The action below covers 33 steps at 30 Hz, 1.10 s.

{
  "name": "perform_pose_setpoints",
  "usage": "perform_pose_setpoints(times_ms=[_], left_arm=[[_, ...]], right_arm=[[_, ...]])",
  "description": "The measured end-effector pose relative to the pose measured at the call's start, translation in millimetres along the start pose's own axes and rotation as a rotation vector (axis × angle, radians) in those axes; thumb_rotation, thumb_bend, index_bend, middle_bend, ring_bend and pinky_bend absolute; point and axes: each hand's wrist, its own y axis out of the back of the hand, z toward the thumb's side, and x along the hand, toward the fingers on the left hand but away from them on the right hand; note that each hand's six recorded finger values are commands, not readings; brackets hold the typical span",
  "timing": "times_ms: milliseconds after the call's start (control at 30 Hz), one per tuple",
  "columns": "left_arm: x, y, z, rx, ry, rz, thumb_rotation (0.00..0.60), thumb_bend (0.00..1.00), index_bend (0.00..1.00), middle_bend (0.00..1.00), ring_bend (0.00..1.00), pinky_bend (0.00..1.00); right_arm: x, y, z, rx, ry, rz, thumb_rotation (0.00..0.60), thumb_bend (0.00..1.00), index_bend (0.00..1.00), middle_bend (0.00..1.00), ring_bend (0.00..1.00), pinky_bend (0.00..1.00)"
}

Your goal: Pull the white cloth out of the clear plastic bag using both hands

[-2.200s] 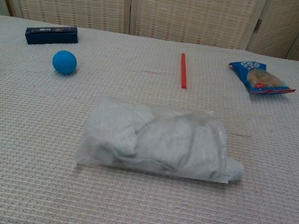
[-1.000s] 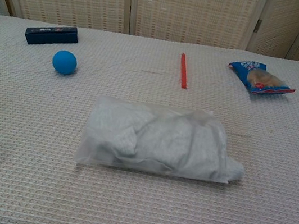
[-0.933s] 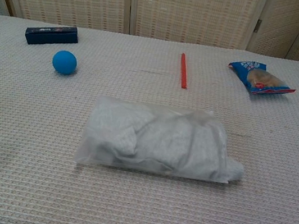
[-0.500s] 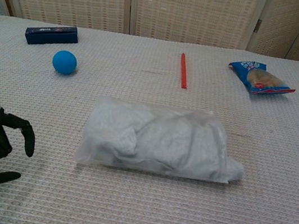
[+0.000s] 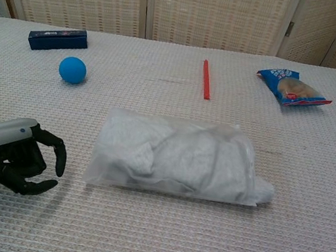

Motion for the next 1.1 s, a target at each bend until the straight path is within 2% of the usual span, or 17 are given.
perform_pose_setpoints(times_ms=[133,300,733,1100], left_arm=[[8,-2,3,-0.001,0.008,-0.012,0.6,0.37,0.55,1.0,1.0,1.0],[11,-4,6,0.001,0.007,-0.026,0.6,0.22,0.52,1.0,1.0,1.0],[25,-3,15,-0.006,0.028,-0.018,0.6,0.21,0.53,1.0,1.0,1.0],[37,-7,26,-0.051,0.064,-0.057,0.6,0.22,0.56,1.0,1.0,1.0]], right_arm=[[-1,1,-2,-0.001,-0.006,-0.003,0.6,0.14,0.0,0.0,0.0,0.0],[-1,2,-3,-0.006,-0.008,-0.004,0.6,0.13,0.0,0.0,0.0,0.0],[-2,7,-6,-0.016,-0.01,-0.012,0.6,0.13,0.0,0.0,0.0,0.0],[-1,10,-8,-0.016,-0.011,-0.019,0.6,0.13,0.0,0.0,0.0,0.0]])
